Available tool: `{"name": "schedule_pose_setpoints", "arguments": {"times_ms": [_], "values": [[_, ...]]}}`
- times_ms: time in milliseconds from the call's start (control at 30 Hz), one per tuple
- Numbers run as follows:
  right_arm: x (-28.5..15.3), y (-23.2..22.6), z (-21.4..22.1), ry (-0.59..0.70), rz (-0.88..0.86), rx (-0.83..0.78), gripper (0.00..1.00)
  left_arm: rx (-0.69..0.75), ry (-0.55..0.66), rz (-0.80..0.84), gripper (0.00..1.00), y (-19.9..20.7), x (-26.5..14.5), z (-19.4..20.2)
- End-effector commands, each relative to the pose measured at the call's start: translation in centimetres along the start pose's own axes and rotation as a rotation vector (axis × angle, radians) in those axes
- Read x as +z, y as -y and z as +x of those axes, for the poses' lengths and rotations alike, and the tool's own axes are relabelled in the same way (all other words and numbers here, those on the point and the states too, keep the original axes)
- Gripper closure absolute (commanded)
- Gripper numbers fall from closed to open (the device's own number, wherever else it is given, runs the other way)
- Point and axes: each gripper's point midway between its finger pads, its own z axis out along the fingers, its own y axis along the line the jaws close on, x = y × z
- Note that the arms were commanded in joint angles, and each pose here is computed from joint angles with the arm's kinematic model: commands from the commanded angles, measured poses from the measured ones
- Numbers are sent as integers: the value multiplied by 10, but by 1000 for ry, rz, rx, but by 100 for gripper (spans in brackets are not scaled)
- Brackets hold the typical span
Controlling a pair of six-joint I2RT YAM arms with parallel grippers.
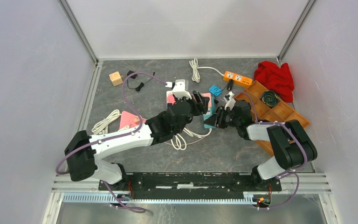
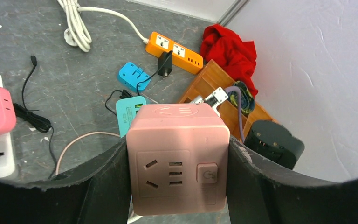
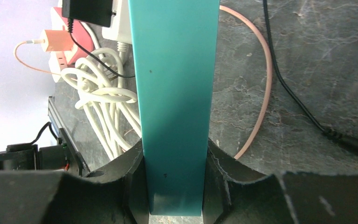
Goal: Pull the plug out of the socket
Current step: Remove the plug from the socket.
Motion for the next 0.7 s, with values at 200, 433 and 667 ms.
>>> {"name": "schedule_pose_setpoints", "arguments": {"times_ms": [200, 433, 667], "values": [[-4, -34, -18, 45, -156, -85, 100, 244, 71, 240, 98, 21, -31, -45], [-4, -38, -15, 25, -190, -135, 96, 263, 44, 215, 98, -13, -27, -65], [0, -35, -6, -27, -209, -152, 93, 218, 22, 155, 98, -72, -22, -87]]}}
